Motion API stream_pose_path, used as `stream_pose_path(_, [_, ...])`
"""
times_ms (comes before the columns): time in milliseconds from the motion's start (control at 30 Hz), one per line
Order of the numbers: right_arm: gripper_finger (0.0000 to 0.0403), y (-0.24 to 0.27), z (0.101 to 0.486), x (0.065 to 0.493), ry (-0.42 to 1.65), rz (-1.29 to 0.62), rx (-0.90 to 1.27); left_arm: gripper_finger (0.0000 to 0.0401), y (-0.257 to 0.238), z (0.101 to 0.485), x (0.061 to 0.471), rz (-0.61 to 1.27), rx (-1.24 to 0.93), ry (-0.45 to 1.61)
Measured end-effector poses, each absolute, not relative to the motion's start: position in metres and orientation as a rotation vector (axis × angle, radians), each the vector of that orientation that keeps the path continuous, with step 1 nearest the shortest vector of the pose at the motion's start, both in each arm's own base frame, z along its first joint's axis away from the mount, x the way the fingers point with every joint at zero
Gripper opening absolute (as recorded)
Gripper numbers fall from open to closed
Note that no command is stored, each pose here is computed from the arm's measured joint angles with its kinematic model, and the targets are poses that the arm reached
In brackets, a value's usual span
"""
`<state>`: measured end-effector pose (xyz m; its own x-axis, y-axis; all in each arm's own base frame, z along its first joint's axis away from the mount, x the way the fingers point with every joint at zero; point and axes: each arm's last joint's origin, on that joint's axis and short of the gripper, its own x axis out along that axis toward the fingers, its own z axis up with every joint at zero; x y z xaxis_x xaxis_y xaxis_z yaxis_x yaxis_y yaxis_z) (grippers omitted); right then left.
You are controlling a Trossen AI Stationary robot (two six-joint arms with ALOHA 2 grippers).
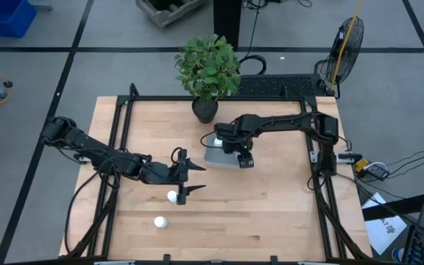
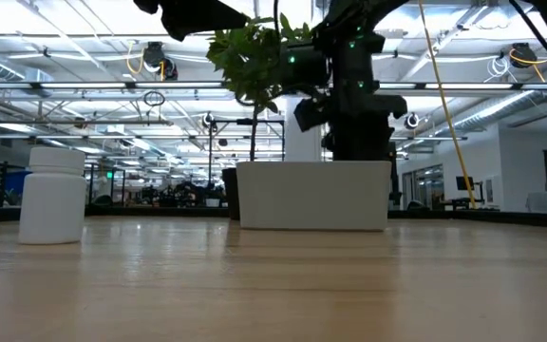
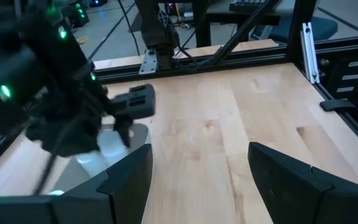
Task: Pick and place pill bottles into a basket
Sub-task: Put the white medicine bottle into the gray bin
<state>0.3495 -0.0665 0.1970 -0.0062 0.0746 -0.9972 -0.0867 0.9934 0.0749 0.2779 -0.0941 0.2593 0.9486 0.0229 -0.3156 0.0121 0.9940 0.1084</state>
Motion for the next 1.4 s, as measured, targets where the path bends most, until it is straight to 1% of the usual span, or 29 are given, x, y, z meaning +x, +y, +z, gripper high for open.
stream_pose_path(100, [0.0199, -0.067, 0.213, 0.345, 1.525, 0.083, -0.057, 0.0271, -0.092, 0.258, 0.279, 0.015, 0.096, 0.326])
stream_pose_path(200, [0.0198, -0.065, 0.230, 0.343, 1.444, 0.095, -0.068, 0.0271, -0.090, 0.255, 0.281, 0.027, 0.094, 0.344])
stream_pose_path(433, [0.0198, -0.054, 0.243, 0.339, 1.400, 0.131, -0.063, 0.0271, -0.090, 0.253, 0.280, 0.034, 0.051, 0.364])
stream_pose_path(633, [0.0185, -0.052, 0.229, 0.348, 1.417, 0.148, -0.072, 0.0271, -0.091, 0.253, 0.280, 0.033, 0.039, 0.365])
stream_pose_path(833, [0.0192, -0.052, 0.218, 0.355, 1.416, 0.165, -0.080, 0.0271, -0.091, 0.252, 0.279, 0.035, 0.043, 0.378])
stream_pose_path(933, [0.0191, -0.052, 0.209, 0.360, 1.407, 0.205, -0.047, 0.0271, -0.091, 0.251, 0.279, 0.035, 0.045, 0.383])
stream_pose_path(1100, [0.0189, -0.054, 0.196, 0.365, 1.436, 0.204, -0.081, 0.0271, -0.091, 0.251, 0.279, 0.033, 0.051, 0.384])
stream_pose_path(1233, [0.0199, -0.055, 0.196, 0.366, 1.423, 0.207, -0.088, 0.0271, -0.091, 0.250, 0.279, 0.034, 0.054, 0.395])
stream_pose_path(1400, [0.0222, -0.056, 0.196, 0.368, 1.384, 0.236, -0.059, 0.0271, -0.091, 0.250, 0.279, 0.034, 0.056, 0.398])
